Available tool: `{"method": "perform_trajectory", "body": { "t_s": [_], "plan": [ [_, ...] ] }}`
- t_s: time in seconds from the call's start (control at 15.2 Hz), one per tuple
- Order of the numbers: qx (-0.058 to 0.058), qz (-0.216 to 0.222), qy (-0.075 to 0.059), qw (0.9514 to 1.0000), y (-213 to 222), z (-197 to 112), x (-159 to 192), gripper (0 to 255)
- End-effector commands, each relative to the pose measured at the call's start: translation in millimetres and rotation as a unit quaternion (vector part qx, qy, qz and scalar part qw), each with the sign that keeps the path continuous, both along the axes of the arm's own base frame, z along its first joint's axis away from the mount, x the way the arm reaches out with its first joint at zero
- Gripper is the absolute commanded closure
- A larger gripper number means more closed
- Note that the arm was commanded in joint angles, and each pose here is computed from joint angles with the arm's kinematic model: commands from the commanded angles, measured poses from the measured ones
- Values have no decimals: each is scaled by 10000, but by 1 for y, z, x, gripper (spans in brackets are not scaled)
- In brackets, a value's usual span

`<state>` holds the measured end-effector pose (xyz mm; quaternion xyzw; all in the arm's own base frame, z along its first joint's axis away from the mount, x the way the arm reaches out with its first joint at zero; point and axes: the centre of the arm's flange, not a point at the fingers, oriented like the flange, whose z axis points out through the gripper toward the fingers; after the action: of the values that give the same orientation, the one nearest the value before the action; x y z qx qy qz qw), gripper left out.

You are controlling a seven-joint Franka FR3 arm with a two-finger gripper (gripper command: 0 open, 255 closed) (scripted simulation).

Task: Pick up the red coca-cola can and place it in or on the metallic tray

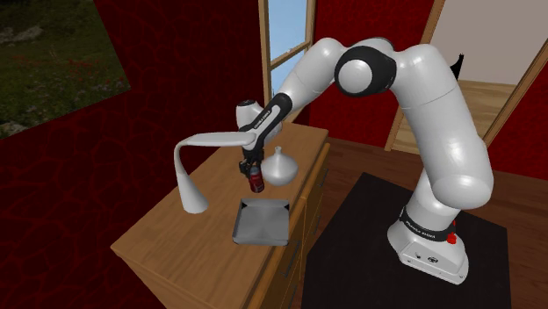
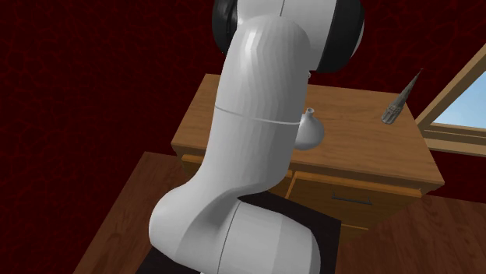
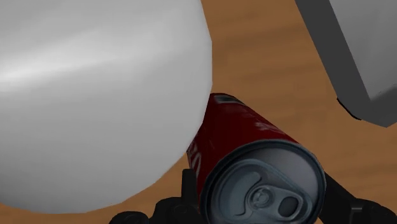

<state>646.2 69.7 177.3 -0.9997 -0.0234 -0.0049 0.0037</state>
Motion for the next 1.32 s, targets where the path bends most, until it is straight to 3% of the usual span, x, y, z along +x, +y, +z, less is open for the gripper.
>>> {"method": "perform_trajectory", "body": {
  "t_s": [0.0, 0.53, 1.25],
  "plan": [
    [-9, -12, 48, 10000, -2, -4, -2, 255],
    [-9, -12, 48, 10000, -2, -4, -2, 255],
    [-9, -12, 48, 10000, -2, 54, -2, 255]
  ]
}}
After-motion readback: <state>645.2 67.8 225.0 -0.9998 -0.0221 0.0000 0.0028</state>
